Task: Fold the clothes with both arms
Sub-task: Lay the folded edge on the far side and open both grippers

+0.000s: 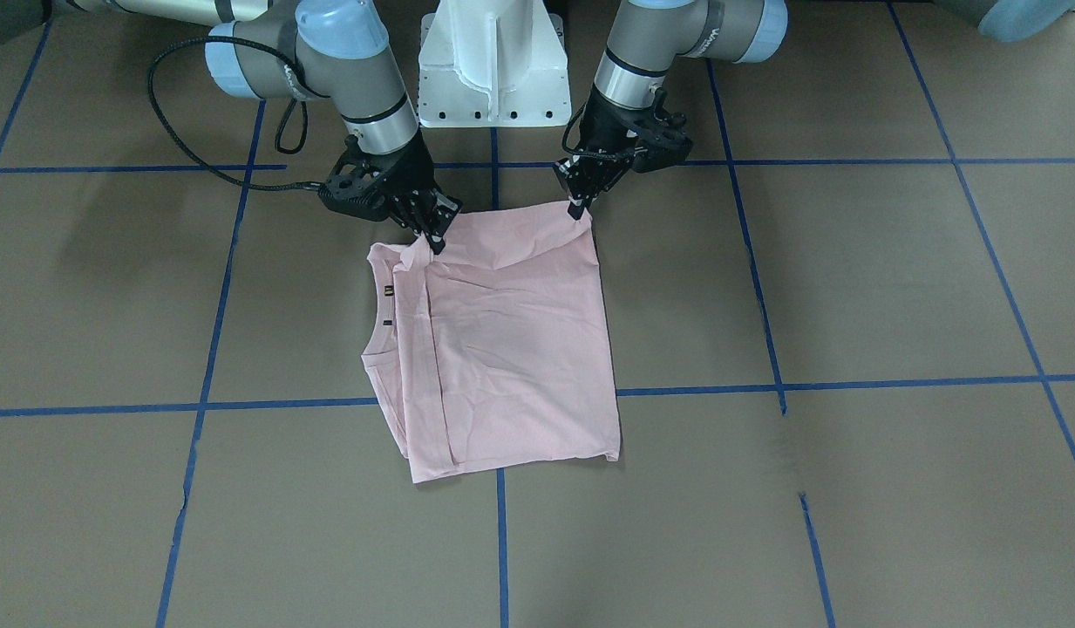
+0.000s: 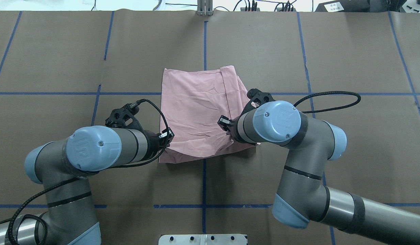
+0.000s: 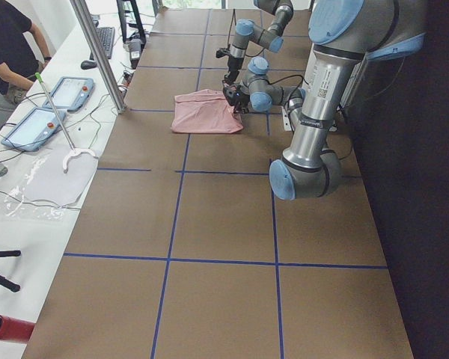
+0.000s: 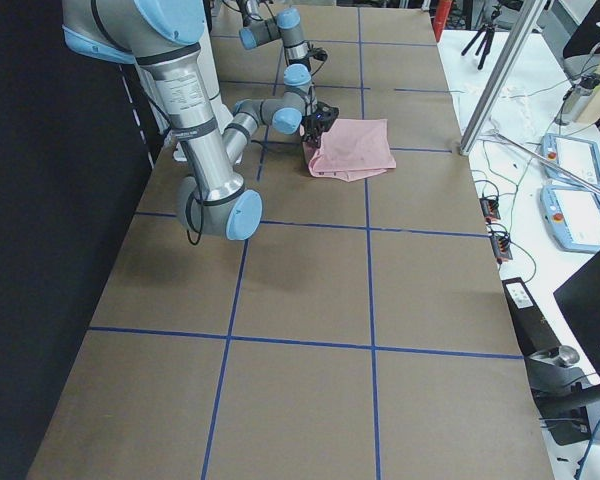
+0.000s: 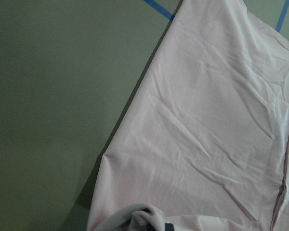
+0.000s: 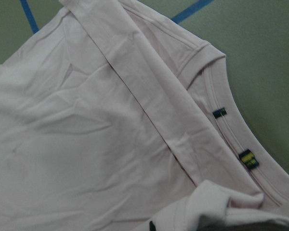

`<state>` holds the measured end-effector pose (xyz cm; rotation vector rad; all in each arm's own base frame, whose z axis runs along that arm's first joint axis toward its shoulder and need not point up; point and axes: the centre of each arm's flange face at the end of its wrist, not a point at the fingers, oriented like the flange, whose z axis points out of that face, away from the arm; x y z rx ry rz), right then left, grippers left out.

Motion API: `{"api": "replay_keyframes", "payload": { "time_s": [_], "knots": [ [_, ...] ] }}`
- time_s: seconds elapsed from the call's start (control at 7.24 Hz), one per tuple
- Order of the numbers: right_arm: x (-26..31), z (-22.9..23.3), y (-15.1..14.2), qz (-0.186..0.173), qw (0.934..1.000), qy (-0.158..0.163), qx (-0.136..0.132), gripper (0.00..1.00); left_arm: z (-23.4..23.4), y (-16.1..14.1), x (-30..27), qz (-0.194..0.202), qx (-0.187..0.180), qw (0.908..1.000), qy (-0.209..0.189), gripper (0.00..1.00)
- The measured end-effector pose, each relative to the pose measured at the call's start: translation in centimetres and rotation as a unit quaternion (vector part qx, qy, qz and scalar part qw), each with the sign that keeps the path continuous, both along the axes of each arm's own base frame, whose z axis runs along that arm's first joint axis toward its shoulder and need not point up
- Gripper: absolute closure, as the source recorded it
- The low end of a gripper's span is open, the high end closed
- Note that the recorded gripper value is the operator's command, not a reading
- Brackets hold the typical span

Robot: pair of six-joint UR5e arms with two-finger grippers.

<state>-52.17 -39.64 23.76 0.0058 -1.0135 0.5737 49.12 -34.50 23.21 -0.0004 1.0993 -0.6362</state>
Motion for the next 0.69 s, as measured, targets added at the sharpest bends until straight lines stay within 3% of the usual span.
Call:
{"api": "replay_keyframes", "payload": {
  "time_s": [0.28,0.41,0.55,0.69],
  "knots": [
    [-0.6,-0.5,-5.7,0.032,0.9995,0.002,-0.006,1.00,-0.7,-4.2,0.1,-0.034,-0.004,0.9994,0.003,1.00],
    [-0.7,-1.2,-9.6,0.046,0.9988,0.007,-0.017,1.00,-1.0,-8.8,0.5,-0.064,-0.004,0.9980,-0.001,1.00],
    [-0.9,-1.7,-14.2,0.056,0.9979,0.012,-0.031,0.33,-0.1,-14.2,0.1,-0.094,0.000,0.9955,-0.007,0.65],
    [-1.4,-1.4,-18.5,0.064,0.9971,0.014,-0.038,0.00,1.6,-19.4,-1.1,-0.117,0.015,0.9928,-0.019,0.01]
  ]
}}
